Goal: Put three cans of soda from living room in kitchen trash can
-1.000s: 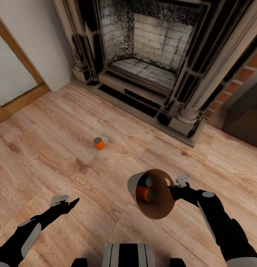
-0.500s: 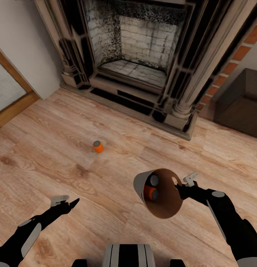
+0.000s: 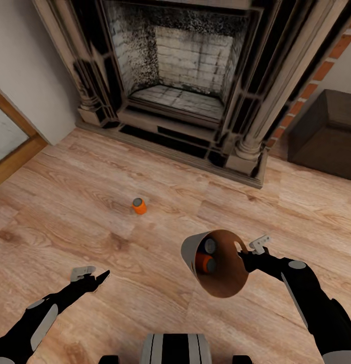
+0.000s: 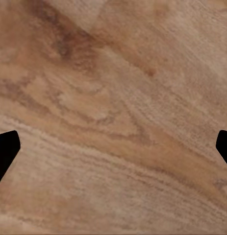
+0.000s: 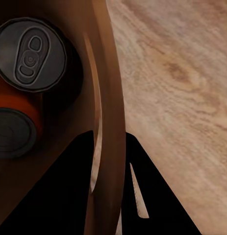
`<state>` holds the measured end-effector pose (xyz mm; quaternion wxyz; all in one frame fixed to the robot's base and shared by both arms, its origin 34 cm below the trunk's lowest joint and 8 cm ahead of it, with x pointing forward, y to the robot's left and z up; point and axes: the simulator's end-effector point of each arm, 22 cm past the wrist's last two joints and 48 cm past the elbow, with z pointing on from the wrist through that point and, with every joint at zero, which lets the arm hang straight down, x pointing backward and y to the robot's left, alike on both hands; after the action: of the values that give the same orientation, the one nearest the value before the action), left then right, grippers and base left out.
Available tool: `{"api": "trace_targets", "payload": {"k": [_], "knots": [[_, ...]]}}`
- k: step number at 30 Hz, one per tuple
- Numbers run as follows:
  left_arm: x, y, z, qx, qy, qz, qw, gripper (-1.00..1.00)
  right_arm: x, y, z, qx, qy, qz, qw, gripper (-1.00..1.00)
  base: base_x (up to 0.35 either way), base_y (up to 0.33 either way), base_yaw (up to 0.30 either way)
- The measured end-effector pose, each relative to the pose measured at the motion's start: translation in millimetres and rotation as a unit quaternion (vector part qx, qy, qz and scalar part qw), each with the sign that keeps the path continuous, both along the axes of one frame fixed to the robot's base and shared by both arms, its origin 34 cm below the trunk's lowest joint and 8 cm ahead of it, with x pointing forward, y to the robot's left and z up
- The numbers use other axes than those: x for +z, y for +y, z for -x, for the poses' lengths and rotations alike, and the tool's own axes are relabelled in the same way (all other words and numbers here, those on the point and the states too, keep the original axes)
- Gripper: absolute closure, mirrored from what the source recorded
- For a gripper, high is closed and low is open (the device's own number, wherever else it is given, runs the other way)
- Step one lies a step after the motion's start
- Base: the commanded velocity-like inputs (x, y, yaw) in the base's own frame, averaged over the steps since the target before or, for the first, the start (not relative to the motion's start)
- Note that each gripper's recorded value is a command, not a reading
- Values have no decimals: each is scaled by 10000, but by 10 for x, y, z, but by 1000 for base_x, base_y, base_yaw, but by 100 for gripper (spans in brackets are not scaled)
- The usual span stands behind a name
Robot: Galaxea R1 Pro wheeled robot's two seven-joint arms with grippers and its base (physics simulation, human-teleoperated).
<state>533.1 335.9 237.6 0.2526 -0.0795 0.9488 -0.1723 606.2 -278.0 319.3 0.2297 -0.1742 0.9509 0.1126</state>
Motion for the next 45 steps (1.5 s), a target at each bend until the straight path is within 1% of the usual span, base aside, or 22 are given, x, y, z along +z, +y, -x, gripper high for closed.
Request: {"api": "trace_targets", "payload": {"k": [10,14,23,26,34,42,45], "knots": [[48,0,-47,-10,-77,-8,10000,-100,31,1,-13,-6,-24,-1,10000,100,217,271,-217],[62,4,-61,-10,-99,-13,9999,-100,34,-4,-11,-9,-23,4,10000,100,227,225,-103],[87,52,-86,-21,-164,-60,9998,-100,29,8,-5,-12,-13,-8,10000,100,36,33,-10],[95,59,-102,-23,-220,-82,9997,-100,20,57,1,-18,-5,-35,10000,100,107,72,-1],[91,40,-103,-15,-236,-81,9997,-100,25,110,-7,-48,-15,-101,9999,100,71,46,-12],[92,17,-105,-9,-235,-66,9997,-100,34,142,-12,-55,-24,-131,9999,100,147,117,-198],[106,-18,-121,-48,-235,-32,9997,-100,47,102,-28,-87,-48,-104,9999,100,234,208,-240]]}}
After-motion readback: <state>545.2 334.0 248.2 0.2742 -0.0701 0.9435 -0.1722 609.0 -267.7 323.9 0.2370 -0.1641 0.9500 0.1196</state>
